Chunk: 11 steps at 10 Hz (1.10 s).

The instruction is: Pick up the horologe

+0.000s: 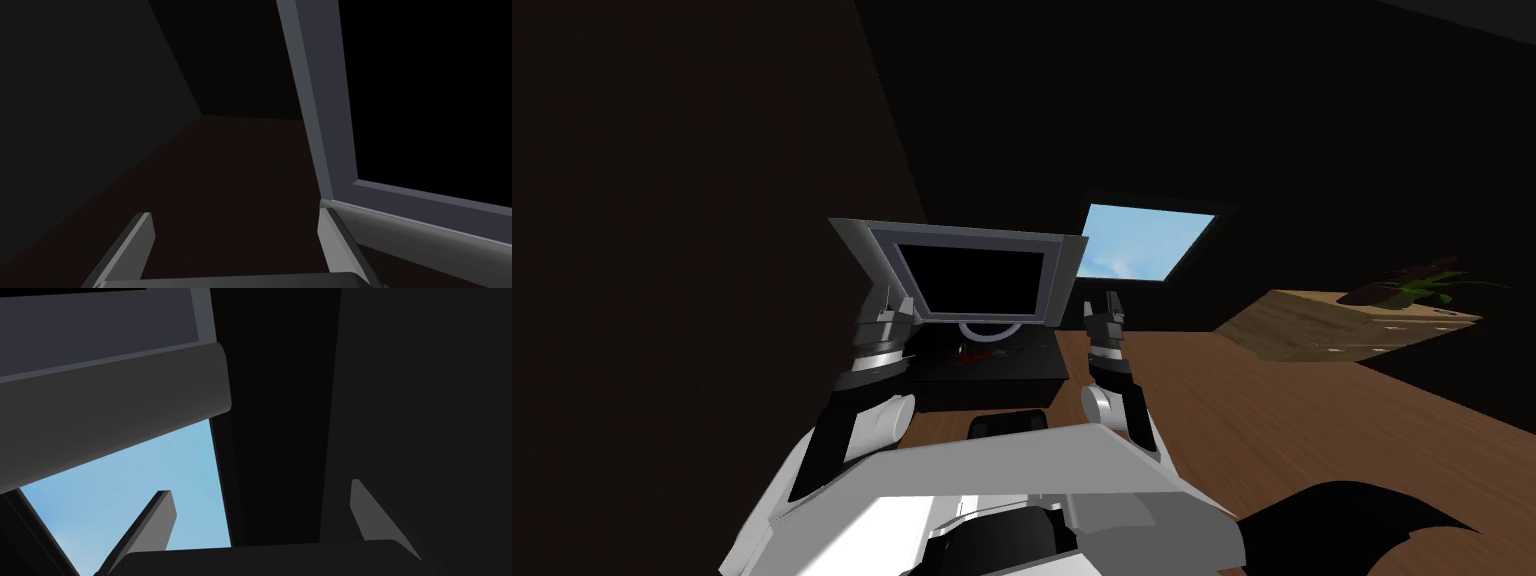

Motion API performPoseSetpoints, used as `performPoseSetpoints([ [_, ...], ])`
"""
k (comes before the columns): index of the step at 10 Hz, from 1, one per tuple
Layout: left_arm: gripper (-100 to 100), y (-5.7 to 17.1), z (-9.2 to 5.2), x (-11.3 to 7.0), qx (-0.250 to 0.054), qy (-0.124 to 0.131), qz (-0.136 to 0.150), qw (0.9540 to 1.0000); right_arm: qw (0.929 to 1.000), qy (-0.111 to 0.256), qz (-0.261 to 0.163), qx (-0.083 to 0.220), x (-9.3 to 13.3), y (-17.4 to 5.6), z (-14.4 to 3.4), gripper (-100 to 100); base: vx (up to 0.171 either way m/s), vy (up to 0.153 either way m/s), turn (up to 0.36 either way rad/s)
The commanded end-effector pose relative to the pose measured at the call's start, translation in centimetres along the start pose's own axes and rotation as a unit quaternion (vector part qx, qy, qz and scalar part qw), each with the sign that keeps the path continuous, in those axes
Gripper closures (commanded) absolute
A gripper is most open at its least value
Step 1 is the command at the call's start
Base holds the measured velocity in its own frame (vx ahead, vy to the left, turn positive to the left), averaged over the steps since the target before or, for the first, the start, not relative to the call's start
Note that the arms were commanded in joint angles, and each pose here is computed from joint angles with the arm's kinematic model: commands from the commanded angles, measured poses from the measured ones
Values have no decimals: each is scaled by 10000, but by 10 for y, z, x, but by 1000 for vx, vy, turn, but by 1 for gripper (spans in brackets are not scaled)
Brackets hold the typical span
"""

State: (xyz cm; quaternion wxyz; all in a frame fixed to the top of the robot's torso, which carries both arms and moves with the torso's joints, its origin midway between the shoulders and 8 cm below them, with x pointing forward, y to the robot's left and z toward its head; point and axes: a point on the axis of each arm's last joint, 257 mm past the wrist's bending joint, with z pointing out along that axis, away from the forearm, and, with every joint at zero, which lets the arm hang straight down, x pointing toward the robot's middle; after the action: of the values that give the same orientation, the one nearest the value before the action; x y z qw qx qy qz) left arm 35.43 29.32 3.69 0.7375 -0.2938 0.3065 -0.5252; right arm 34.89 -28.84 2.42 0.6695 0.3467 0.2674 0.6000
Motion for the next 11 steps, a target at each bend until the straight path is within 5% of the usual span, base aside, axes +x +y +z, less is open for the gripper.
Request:
performPoseSetpoints([
  [1,-100,9,-1,6,-72,145,51,9999,10000,0,0,0,0,0,0,0,-24,15,-73],
  [7,-100,85,-22,29,-745,770,334,9937,10000,1,0,-1,0,0,0,0,-88,44,-159],
  [11,-100,121,-37,35,-1100,969,463,9881,10000,0,0,0,0,0,0,0,-56,29,-133],
])
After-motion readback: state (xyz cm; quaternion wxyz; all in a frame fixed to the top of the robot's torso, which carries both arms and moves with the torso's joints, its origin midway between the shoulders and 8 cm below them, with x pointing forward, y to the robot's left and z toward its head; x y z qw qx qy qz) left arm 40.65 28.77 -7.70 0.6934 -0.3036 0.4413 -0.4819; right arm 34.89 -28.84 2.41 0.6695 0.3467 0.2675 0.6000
